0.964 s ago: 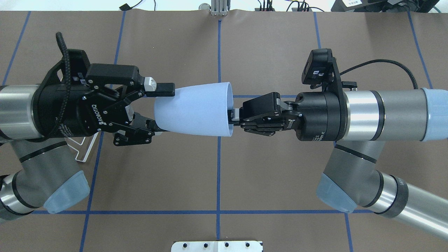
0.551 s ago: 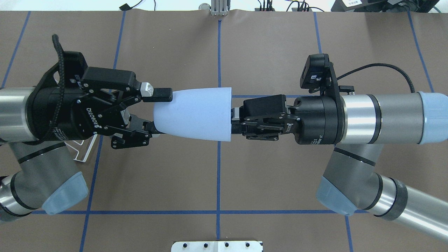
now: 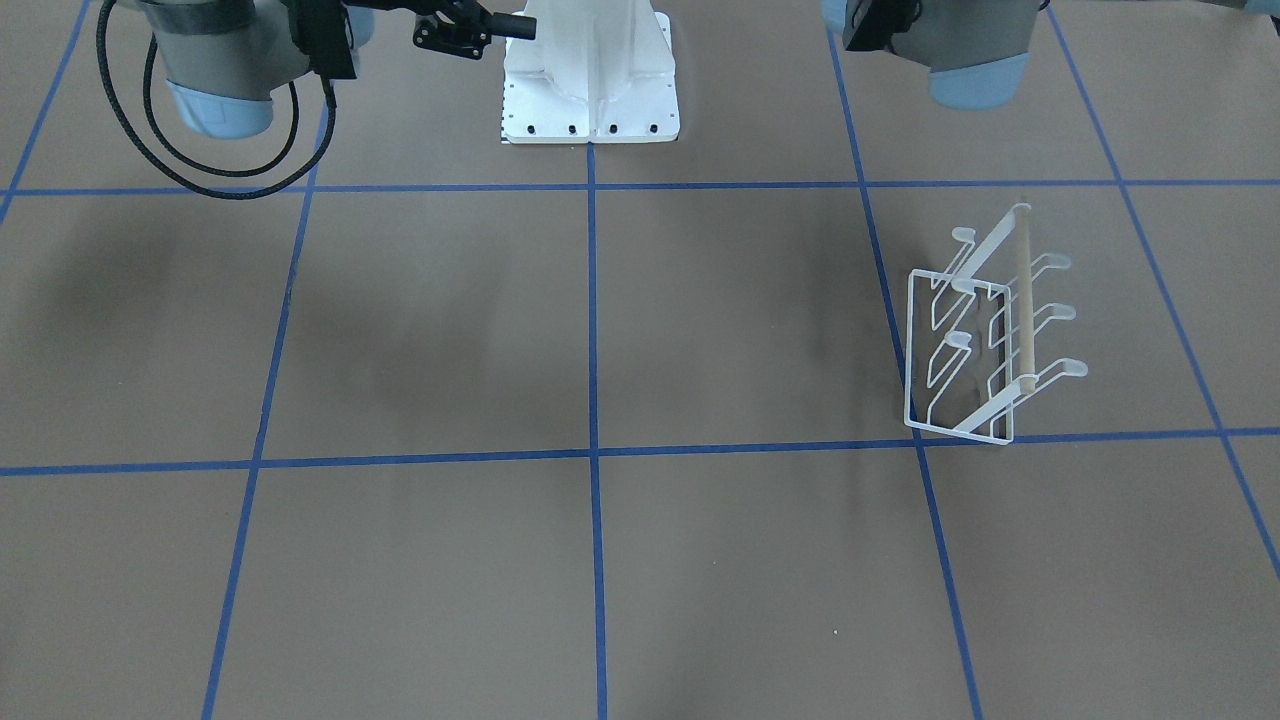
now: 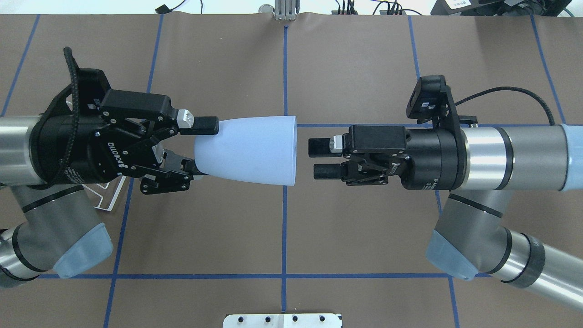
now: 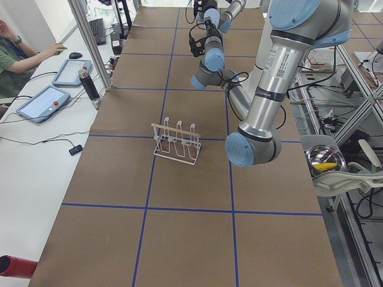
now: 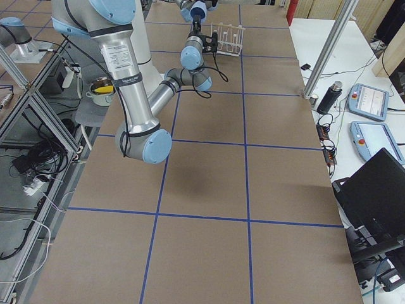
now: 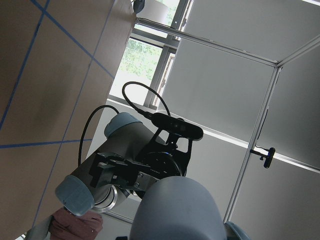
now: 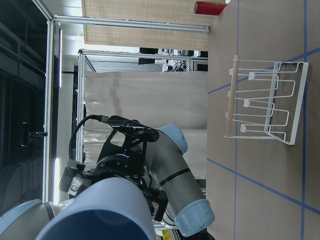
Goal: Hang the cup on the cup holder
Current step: 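Open the right gripper and pull it back from the cup, then carry the cup over the wire rack with the left gripper while the right arm withdraws, then lower the cup onto a hook of the wire rack with the left gripper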
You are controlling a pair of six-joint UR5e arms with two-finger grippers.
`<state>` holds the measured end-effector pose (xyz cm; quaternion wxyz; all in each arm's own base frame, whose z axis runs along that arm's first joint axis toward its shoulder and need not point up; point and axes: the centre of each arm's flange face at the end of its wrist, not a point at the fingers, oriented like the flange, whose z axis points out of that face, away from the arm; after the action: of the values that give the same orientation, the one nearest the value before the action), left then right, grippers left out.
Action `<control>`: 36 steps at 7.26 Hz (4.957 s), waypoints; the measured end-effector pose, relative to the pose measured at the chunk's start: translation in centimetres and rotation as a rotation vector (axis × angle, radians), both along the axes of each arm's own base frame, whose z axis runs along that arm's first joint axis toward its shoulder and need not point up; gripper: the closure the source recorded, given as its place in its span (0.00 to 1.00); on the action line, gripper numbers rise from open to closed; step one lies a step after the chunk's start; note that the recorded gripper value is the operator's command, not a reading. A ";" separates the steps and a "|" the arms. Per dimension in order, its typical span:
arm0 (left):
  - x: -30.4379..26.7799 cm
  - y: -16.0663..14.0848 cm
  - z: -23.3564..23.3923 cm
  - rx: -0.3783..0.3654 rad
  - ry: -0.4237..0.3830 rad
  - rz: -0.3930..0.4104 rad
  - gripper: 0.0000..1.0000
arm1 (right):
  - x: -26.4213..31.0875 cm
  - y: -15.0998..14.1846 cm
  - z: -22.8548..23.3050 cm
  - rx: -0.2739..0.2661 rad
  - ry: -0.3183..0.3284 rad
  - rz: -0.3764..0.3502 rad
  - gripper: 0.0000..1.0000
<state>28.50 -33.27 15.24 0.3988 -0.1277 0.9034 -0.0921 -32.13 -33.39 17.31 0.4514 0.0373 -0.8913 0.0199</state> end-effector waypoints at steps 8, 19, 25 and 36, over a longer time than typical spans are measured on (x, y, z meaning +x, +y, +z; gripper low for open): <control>-10.5 -11.6 3.6 0.134 -0.686 -0.209 1.00 | 19.2 -22.0 18.2 0.162 0.887 0.493 0.00; -9.2 -13.0 7.2 0.584 -1.553 -0.178 1.00 | 29.8 -23.5 34.4 0.194 1.561 0.019 0.00; -3.9 -18.1 11.4 0.654 -1.629 -0.093 1.00 | 29.7 -22.5 35.7 0.170 1.537 -0.012 0.00; -3.5 -20.2 14.6 0.680 -1.643 -0.057 0.30 | 29.5 -22.7 35.2 0.169 1.517 -0.018 0.00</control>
<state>25.01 -53.49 29.80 0.9348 0.1267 0.3135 0.1085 -2.62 -56.05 52.56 0.9358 0.0679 -0.3358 -0.0830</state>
